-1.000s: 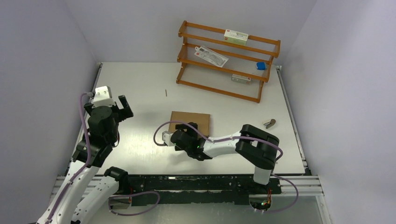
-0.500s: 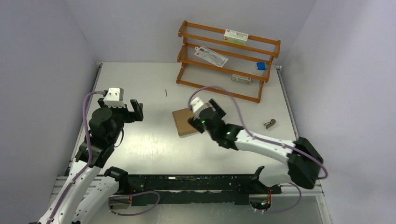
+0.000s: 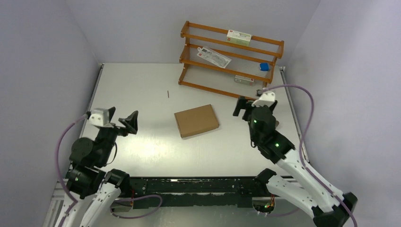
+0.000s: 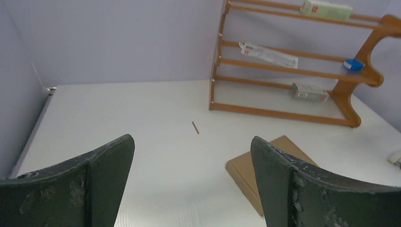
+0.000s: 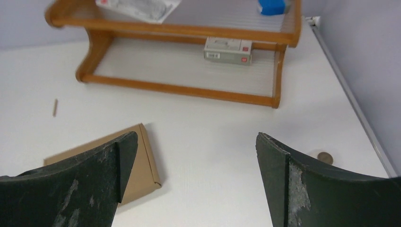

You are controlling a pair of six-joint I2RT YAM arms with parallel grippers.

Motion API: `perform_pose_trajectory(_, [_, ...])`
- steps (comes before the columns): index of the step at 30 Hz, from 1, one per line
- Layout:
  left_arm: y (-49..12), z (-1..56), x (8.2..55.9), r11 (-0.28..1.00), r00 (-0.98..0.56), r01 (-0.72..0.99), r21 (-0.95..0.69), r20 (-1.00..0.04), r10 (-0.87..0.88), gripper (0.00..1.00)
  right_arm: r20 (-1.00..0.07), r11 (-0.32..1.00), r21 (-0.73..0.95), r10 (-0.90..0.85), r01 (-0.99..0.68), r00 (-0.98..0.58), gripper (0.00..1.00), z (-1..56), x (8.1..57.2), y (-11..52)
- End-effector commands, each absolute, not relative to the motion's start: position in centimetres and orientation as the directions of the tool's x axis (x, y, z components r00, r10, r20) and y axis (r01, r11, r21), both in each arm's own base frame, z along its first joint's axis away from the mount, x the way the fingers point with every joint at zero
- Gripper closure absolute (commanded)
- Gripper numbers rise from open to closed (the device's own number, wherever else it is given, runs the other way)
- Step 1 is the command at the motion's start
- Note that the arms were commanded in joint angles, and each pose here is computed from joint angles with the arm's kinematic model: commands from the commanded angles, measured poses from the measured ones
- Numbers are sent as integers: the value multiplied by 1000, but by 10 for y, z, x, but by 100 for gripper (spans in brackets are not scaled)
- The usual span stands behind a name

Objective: Fold the paper box

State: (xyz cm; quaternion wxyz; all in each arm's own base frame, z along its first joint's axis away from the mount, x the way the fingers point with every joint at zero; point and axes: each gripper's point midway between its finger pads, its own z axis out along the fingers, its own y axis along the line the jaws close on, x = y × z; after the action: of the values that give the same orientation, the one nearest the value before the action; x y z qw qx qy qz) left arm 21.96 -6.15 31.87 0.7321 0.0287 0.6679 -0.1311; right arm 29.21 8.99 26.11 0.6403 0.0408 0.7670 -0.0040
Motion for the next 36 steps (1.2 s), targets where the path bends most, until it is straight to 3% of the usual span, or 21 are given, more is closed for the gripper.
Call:
perform_pose_trajectory(1, [-38,323,202,976,150,149,-162,-971,-184,3,-985,987,112,126,116,-121,0,271,271,66])
perform_pose_trajectory(7, [-15,328,189,974,241,70,-214,-944,-225,3,-983,980,173,178,94,-53,0,277,263,62])
perform_pose_trajectory(17, [-19,312,208,985,153,41,-166,-973,-170,3,-975,971,221,221,97,1,0,286,258,56])
perform_pose_trajectory(36, [-18,305,216,987,127,20,-160,-979,-162,3,-978,976,207,207,75,-2,0,288,260,61])
